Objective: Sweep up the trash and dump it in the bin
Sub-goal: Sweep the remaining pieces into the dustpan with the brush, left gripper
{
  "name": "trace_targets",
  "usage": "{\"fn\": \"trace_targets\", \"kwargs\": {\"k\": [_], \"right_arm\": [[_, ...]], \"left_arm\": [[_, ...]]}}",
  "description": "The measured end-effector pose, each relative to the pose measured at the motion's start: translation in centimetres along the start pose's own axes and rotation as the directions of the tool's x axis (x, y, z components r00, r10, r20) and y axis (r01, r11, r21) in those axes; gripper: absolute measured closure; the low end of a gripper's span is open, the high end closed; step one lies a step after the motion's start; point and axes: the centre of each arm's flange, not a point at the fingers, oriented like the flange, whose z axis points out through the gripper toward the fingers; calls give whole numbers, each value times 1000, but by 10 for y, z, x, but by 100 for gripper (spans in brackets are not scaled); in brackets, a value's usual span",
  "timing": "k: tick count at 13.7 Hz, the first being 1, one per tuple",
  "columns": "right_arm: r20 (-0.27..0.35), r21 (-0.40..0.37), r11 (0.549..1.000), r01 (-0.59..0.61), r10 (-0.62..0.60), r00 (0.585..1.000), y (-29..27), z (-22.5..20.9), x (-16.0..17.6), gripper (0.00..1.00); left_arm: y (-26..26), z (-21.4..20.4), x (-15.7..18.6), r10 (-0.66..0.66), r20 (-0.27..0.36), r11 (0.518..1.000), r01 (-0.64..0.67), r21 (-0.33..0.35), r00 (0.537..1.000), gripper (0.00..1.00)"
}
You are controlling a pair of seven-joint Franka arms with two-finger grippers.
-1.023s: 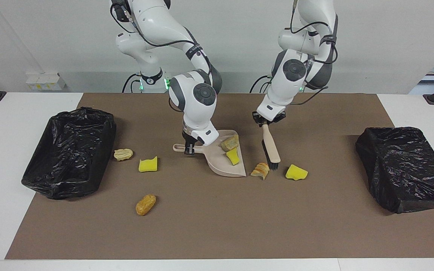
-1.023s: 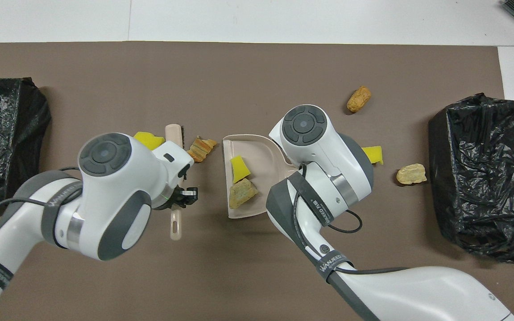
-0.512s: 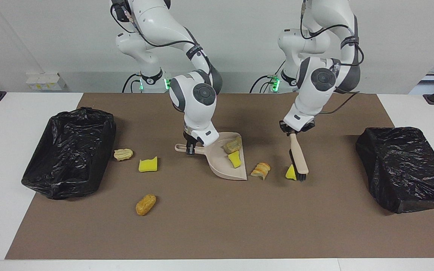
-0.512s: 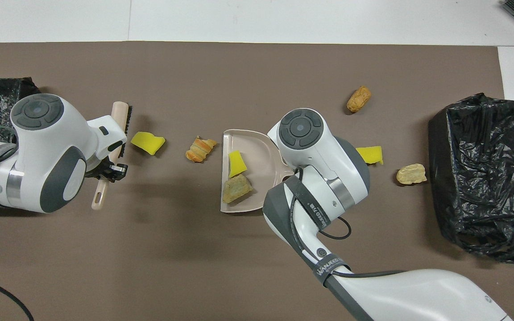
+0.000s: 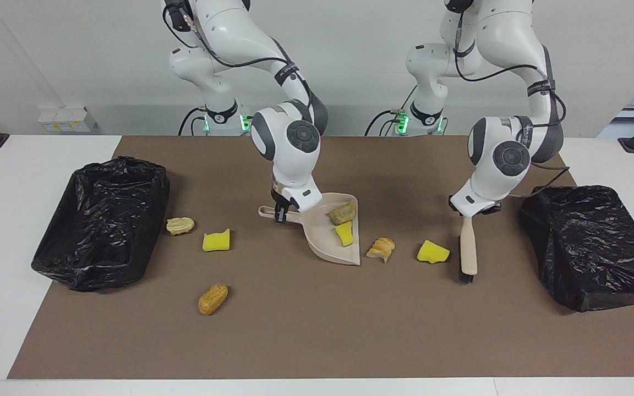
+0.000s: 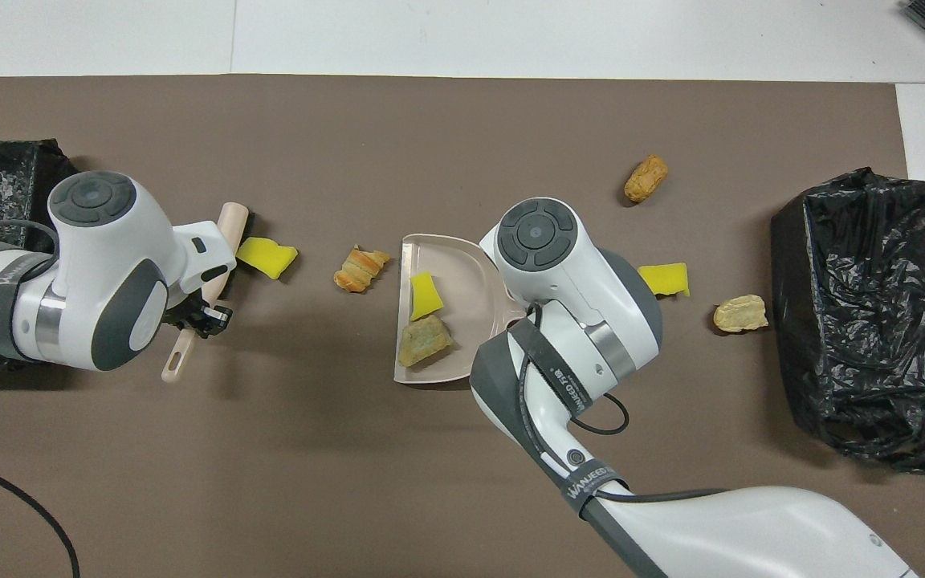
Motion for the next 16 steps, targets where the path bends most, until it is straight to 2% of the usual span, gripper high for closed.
{"fn": "trace_targets", "kwargs": {"k": [3, 6, 11, 13, 16], "right_arm": [[2, 3, 1000, -13, 13, 1000, 0, 0, 0, 68], [3, 4, 1000, -18, 18, 1000, -1, 1, 0, 68], [4, 7, 1000, -23, 23, 1000, -1, 2, -1, 68], [5, 9, 1000, -27, 27, 1000, -1, 3, -2, 68], [8, 15, 999, -33, 32, 999, 0, 4, -5, 68]], "left_arm": [[59, -1, 4, 20, 0, 997, -20, -78, 1000, 74], [127, -5, 2, -42, 13, 991, 44, -125, 999, 74], [244, -11, -21, -87, 30, 986, 90, -143, 996, 74], [272, -16, -30, -93, 15, 984, 94, -150, 996, 74], [276, -29, -35, -160, 14, 973, 160, -163, 987, 74]]}}
